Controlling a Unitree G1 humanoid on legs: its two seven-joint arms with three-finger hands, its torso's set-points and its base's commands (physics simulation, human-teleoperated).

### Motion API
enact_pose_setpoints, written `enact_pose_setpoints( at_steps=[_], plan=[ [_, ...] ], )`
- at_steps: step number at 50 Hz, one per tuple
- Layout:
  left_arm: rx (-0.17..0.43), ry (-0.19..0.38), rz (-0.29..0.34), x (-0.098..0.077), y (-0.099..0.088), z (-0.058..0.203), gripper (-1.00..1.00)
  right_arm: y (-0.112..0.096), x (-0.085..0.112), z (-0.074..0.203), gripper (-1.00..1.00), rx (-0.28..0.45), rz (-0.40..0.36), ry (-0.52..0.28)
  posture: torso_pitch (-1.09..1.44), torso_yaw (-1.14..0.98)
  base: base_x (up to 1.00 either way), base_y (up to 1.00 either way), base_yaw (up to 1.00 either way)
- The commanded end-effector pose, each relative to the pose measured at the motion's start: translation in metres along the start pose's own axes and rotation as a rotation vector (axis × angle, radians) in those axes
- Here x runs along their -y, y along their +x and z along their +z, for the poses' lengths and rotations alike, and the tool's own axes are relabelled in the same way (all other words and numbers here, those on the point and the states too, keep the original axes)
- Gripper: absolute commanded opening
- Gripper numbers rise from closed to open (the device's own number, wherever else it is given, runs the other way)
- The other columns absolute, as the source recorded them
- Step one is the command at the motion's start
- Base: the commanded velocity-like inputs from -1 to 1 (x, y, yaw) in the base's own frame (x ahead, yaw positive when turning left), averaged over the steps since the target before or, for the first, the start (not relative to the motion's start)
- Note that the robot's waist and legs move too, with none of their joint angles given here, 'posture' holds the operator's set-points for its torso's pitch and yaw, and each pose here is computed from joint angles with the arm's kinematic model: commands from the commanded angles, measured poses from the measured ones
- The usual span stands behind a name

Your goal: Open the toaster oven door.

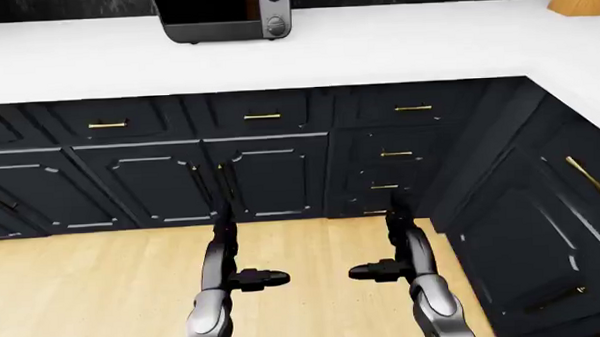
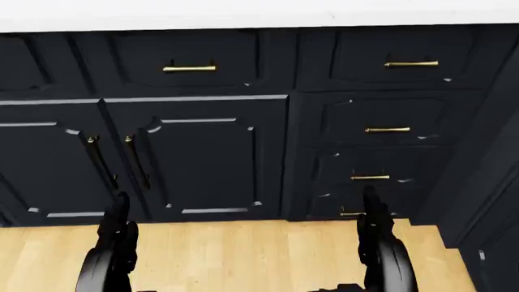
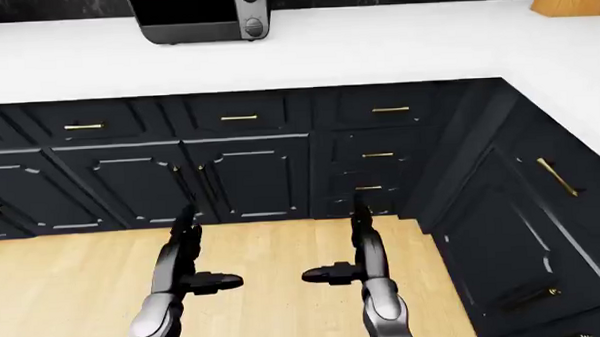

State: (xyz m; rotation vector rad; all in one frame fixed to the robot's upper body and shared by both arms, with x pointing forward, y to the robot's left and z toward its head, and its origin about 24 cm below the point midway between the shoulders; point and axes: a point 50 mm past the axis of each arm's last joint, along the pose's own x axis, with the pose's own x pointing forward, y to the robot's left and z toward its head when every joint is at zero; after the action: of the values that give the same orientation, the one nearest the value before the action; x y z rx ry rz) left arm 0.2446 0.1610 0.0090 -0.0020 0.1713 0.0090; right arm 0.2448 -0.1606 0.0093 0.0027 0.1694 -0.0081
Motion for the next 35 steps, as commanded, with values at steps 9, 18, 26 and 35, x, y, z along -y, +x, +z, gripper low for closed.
enact_pose_setpoints(
  at_steps=[9,18,26,35],
  plan=[
    [0.18,0.033,-0.017,0.005,-0.006,0.062,1.0,-0.001,0.01,0.05,1.0,0.231,-0.04,-0.021,0.0,0.0,0.0,0.0,0.0],
    [0.306,0.084,-0.003,0.006,-0.025,0.152,1.0,-0.016,0.016,0.122,1.0,0.343,-0.059,-0.043,0.0,0.0,0.0,0.0,0.0],
    [0.375,0.106,0.01,0.006,-0.034,0.215,1.0,-0.031,0.021,0.196,1.0,0.464,-0.065,-0.012,0.0,0.0,0.0,0.0,0.0],
    [0.402,0.106,0.013,0.003,-0.039,0.233,1.0,-0.042,0.02,0.227,1.0,0.532,-0.038,0.04,0.0,0.0,0.06,0.0,0.0]
  ],
)
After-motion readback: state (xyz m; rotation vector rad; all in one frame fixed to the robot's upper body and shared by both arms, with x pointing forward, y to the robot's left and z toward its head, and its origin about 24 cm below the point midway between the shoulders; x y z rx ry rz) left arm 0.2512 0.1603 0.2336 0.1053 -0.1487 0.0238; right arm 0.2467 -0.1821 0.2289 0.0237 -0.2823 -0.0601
